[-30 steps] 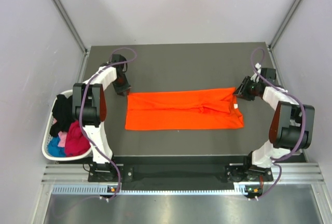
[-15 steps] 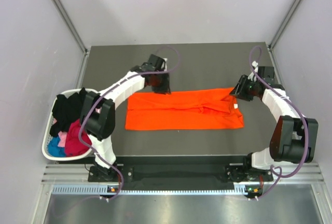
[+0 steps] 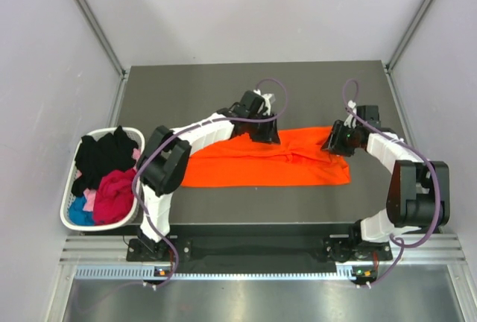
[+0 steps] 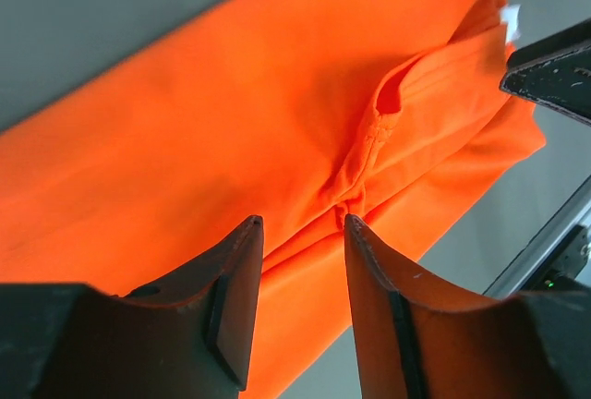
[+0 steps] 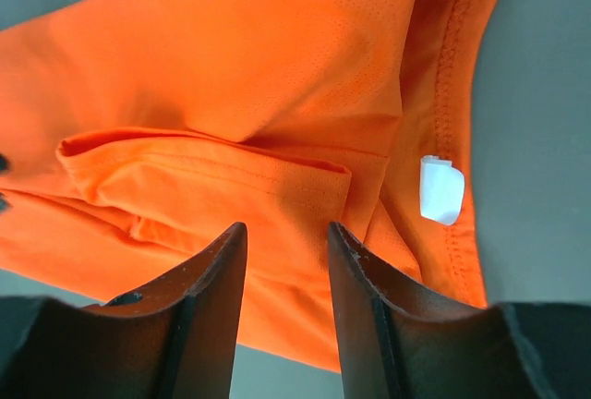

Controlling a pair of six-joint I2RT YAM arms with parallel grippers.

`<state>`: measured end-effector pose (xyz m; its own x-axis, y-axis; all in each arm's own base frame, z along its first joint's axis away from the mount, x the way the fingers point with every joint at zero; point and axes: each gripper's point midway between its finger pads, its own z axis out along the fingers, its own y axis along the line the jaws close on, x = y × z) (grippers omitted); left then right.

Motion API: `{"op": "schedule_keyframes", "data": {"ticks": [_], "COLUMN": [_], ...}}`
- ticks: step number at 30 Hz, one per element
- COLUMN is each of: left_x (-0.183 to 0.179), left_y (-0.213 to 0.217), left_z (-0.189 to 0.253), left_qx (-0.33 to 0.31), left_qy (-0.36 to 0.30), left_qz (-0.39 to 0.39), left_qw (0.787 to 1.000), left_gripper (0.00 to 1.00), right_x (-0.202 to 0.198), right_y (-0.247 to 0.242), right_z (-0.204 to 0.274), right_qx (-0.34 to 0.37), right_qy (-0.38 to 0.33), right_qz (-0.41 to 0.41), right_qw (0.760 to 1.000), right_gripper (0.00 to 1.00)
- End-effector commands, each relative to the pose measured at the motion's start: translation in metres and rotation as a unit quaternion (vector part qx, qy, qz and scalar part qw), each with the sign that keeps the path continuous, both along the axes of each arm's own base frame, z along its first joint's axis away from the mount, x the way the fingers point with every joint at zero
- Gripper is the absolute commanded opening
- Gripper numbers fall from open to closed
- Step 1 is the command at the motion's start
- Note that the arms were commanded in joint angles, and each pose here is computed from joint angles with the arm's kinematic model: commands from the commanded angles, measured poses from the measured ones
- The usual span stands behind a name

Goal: Fold and stack the t-shirts
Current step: Fold the tshirt

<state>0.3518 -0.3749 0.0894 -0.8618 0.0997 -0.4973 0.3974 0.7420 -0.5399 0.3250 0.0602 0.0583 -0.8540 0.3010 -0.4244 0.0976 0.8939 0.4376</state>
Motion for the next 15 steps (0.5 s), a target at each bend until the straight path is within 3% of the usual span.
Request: {"op": "schedule_keyframes", "data": {"ticks": [1, 15], "left_x": [0.004, 0.01], "left_y": [-0.031, -0.054], "left_z": [0.01, -0.002], "left_qx": [-0.035, -0.034], "left_qy": [-0.028, -0.052], "left_qz": [-0.025, -0.036], "left_qw": [0.999, 0.997], "left_gripper": [0.46, 0.47], "right_x": [0.01, 0.016], "right_y": [0.001, -0.003], "right_z": [0.002, 0.008], "right_qx": [-0.016, -0.04], "right_qy": [-0.031, -0.066], "right_qz": [0.004, 0.005], "right_qw": [0.999, 0.997], "right_gripper": [0.41, 0.41]}}
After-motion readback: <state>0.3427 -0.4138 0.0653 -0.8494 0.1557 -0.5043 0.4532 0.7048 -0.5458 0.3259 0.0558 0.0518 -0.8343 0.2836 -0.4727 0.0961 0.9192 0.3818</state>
